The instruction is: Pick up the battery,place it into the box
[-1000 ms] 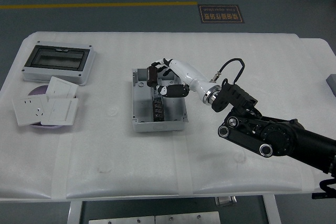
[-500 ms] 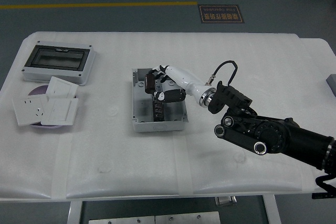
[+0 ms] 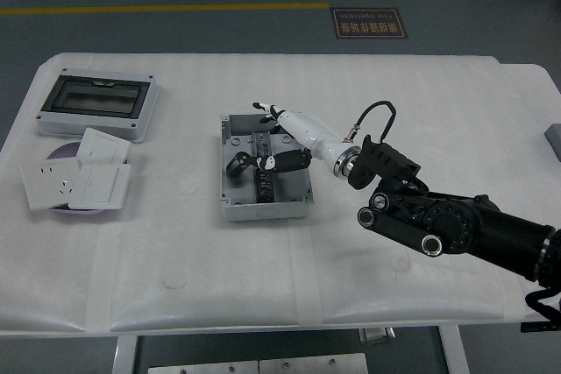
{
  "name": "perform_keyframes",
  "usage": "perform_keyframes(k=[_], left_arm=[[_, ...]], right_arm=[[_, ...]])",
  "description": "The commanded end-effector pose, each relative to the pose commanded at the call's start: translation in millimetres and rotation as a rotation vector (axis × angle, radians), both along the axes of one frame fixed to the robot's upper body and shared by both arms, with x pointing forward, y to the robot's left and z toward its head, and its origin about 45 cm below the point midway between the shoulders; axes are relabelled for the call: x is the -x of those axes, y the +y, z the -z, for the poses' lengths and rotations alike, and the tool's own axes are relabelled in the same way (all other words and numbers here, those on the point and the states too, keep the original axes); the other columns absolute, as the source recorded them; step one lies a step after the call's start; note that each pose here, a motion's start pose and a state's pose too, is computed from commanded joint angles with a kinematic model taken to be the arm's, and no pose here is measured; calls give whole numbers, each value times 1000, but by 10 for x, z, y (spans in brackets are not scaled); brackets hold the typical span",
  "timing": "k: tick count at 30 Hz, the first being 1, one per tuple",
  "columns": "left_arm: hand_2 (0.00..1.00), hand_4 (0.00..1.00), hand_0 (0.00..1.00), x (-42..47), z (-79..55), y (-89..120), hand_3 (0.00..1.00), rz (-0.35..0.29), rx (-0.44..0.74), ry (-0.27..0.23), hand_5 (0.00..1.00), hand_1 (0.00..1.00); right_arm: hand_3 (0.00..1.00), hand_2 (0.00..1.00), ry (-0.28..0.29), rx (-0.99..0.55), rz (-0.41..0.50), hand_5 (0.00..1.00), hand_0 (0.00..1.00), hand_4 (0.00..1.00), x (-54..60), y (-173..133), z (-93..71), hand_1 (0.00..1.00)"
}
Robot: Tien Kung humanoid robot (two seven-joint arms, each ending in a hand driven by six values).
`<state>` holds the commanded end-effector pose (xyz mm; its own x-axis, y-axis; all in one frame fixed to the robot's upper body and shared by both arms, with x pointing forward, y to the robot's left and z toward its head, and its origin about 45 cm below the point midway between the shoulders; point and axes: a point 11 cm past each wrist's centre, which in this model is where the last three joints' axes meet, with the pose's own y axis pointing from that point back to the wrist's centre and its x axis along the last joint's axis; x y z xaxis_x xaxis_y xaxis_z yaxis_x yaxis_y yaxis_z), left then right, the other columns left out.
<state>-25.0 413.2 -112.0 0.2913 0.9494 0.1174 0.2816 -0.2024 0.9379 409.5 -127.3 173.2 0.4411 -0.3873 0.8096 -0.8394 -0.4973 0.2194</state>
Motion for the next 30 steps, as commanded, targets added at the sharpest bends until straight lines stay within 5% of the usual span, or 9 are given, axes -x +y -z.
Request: perform_keyframes(k=[11, 18, 25, 30], left_arm=[[410, 496, 693, 27, 2, -9, 553, -2, 3, 6, 281, 674], [402, 544, 692, 38, 4, -17, 550, -8, 3, 7, 323, 672], [400, 529, 692, 59, 1, -11, 547, -14, 2, 11, 286, 671], [410, 516, 692, 74, -6, 11, 550, -22, -2, 10, 261, 669]], right_arm=[[998, 864, -10, 4, 15, 508, 970, 945, -16, -101, -44, 768], [998, 851, -101, 18, 54, 536, 971, 958, -10, -435, -334, 754], [998, 841, -232, 20, 111, 541, 970, 953, 7, -915, -807, 749], [998, 831, -264, 29, 193, 545, 959, 948, -8, -1392, -994, 740]])
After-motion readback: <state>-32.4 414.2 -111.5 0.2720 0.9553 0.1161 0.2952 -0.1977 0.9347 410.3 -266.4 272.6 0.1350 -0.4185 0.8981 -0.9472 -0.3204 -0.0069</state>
